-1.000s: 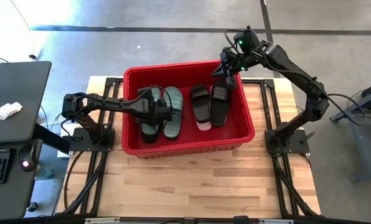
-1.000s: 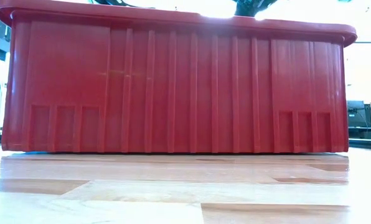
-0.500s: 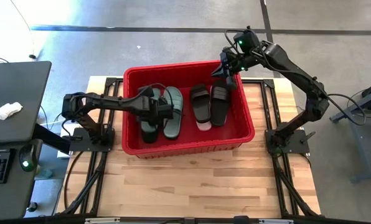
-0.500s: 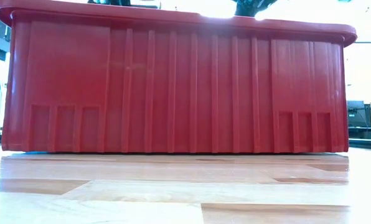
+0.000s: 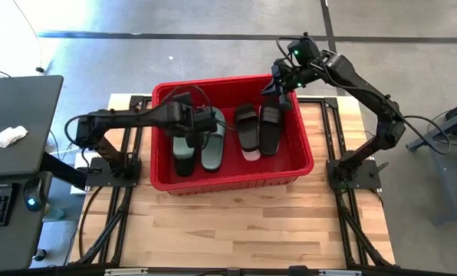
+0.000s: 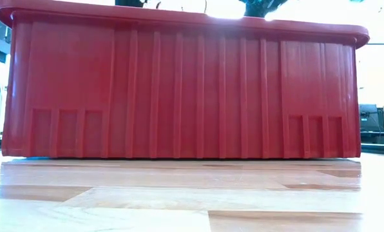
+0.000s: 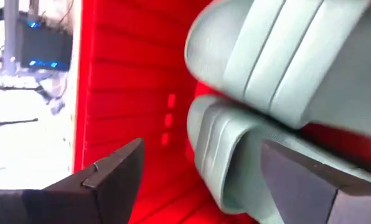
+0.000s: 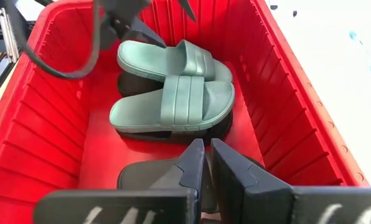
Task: Pick and place slides into bin
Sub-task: Return to Home Position
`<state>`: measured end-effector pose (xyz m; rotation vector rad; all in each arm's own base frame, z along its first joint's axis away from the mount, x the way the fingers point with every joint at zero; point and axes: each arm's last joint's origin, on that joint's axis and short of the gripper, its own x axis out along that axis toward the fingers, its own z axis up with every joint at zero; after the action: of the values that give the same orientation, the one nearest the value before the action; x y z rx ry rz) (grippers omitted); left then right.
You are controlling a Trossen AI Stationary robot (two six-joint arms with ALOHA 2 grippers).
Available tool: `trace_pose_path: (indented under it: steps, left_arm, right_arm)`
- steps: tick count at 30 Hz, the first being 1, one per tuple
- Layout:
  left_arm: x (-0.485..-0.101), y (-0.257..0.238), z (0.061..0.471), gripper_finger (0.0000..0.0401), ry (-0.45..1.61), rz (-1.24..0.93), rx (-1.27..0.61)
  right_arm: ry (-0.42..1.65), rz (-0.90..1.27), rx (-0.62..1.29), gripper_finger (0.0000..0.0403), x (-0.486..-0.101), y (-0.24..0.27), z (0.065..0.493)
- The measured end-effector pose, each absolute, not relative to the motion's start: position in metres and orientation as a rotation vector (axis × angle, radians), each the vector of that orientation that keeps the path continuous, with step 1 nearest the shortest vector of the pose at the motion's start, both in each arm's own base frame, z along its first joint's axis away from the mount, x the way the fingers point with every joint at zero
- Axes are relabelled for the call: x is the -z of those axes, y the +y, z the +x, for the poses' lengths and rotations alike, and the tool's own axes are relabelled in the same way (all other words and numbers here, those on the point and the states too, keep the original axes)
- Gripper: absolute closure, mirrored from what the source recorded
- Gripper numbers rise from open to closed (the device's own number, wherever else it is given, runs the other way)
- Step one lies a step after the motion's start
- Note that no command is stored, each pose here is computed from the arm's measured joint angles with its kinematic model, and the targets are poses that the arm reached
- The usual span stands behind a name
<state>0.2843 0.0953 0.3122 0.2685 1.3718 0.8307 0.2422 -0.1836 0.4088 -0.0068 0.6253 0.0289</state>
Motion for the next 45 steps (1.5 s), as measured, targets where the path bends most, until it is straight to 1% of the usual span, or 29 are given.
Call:
trace_pose_path:
  steps: [3,7,11,14,17,20,24,28,32,37,39,42,45]
  left_arm:
    - [-0.332,0.096,0.290,0.0114,1.304,0.273,-0.778]
    - [-0.366,0.097,0.300,0.0129,1.169,0.354,-0.658]
    - [-0.409,0.096,0.307,0.0149,0.968,0.464,-0.505]
    - [-0.443,0.097,0.305,0.0170,0.785,0.534,-0.401]
    - [-0.467,0.100,0.298,0.0195,0.655,0.587,-0.325]
    - [-0.478,0.110,0.284,0.0225,0.610,0.601,-0.312]
    - [-0.484,0.132,0.257,0.0267,0.613,0.547,-0.310]
    - [-0.488,0.145,0.233,0.0307,0.586,0.481,-0.251]
    - [-0.494,0.142,0.221,0.0346,0.531,0.489,-0.182]
    - [-0.488,0.131,0.206,0.0392,0.474,0.527,-0.194]
    - [-0.481,0.125,0.197,0.0398,0.429,0.528,-0.219]
    - [-0.465,0.116,0.181,0.0388,0.364,0.524,-0.296]
    - [-0.451,0.107,0.166,0.0379,0.277,0.508,-0.376]
  right_arm:
    - [0.625,-0.010,-0.030,0.0382,-0.409,-0.184,0.242]
    - [0.625,-0.023,-0.034,0.0382,-0.409,-0.184,0.242]
    - [0.628,-0.020,-0.035,0.0382,-0.409,-0.183,0.242]
    - [0.642,0.006,-0.033,0.0382,-0.407,-0.183,0.241]
    - [0.653,0.040,-0.040,0.0382,-0.406,-0.183,0.238]
    - [0.644,0.068,-0.041,0.0382,-0.409,-0.182,0.233]
    - [0.597,0.088,-0.064,0.0382,-0.421,-0.176,0.216]
    - [0.520,0.090,-0.078,0.0384,-0.439,-0.163,0.193]
    - [0.419,0.058,-0.110,0.0394,-0.460,-0.144,0.167]
    - [0.324,0.011,-0.109,0.0401,-0.482,-0.115,0.134]
    - [0.295,-0.011,-0.092,0.0402,-0.488,-0.104,0.122]
    - [0.240,-0.053,-0.080,0.0402,-0.498,-0.088,0.106]
    - [0.120,-0.080,-0.102,0.0403,-0.498,-0.078,0.098]
